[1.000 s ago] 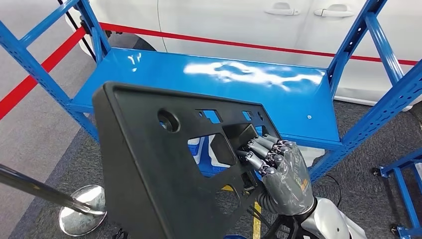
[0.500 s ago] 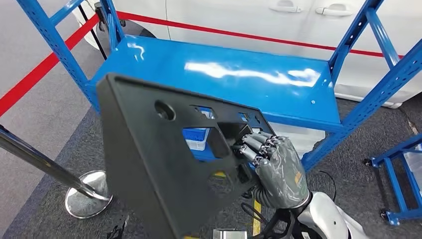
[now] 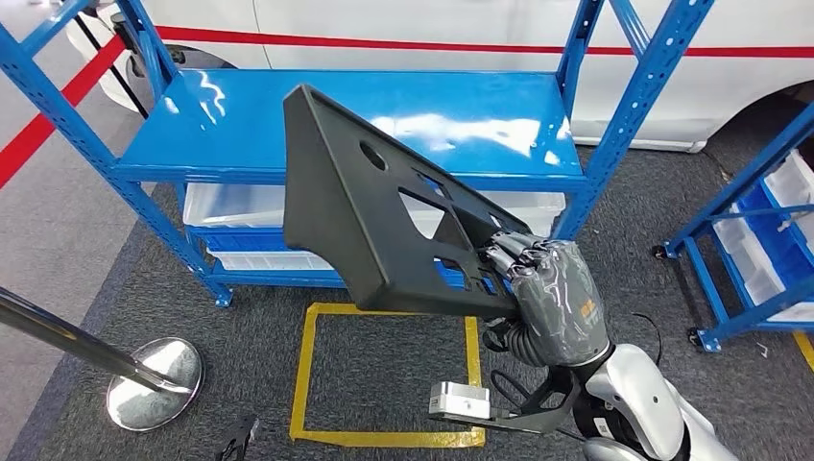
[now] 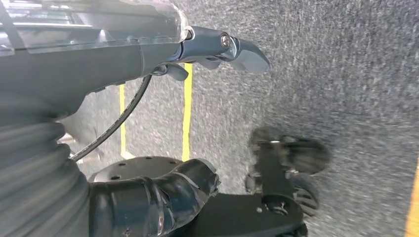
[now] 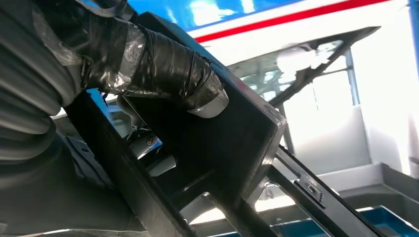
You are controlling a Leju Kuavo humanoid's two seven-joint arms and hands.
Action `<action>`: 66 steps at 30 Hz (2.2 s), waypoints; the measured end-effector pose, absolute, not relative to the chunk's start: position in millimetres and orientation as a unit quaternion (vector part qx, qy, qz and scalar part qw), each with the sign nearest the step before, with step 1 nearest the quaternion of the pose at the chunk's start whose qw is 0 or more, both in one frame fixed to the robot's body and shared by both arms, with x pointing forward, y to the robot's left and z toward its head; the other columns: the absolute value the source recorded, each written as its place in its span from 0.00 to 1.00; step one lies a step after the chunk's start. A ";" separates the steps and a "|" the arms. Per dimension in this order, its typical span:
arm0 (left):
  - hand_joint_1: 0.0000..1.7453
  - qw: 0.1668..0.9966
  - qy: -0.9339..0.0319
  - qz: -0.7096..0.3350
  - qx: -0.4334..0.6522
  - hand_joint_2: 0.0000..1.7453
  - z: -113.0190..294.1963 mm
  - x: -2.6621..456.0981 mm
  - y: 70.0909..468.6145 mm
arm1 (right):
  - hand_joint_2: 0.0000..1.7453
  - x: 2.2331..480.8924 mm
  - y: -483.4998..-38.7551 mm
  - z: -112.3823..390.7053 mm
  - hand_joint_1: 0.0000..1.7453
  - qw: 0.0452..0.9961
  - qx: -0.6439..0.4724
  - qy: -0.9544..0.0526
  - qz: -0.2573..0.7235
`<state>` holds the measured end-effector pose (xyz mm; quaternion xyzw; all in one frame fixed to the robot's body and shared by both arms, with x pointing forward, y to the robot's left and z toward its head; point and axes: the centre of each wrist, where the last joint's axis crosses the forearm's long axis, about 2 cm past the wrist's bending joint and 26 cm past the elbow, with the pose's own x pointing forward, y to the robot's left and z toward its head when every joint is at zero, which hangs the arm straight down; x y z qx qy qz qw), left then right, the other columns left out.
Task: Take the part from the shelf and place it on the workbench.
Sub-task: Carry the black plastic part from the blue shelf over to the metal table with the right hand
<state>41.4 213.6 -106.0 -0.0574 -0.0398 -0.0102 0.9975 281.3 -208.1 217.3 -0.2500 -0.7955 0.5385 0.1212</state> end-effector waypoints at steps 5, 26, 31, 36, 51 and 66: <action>0.00 0.997 -0.044 -0.022 -0.067 1.00 -106.9 45.2 223.6 | 1.00 282.1 -207.4 215.4 1.00 0.126 -0.254 -0.789 0.545; 0.00 0.997 -0.050 -0.014 -0.056 1.00 -105.8 53.4 223.1 | 1.00 287.1 -175.6 224.4 1.00 0.163 -0.258 -0.785 0.540; 0.00 0.998 -0.041 -0.019 -0.053 1.00 -106.4 46.9 221.4 | 1.00 291.6 -120.6 243.3 1.00 0.164 -0.247 -0.803 0.517; 0.00 0.997 -0.036 -0.031 -0.065 1.00 -105.4 53.0 219.2 | 1.00 293.9 -107.9 246.9 1.00 0.166 -0.239 -0.807 0.513; 0.00 0.995 -0.037 -0.045 -0.081 1.00 -103.5 67.9 221.7 | 1.00 299.0 -170.5 238.1 1.00 0.181 -0.238 -0.797 0.525; 0.00 0.996 -0.061 -0.009 -0.066 1.00 -107.2 47.2 227.4 | 1.00 297.7 -138.4 256.5 1.00 0.176 -0.260 -0.796 0.517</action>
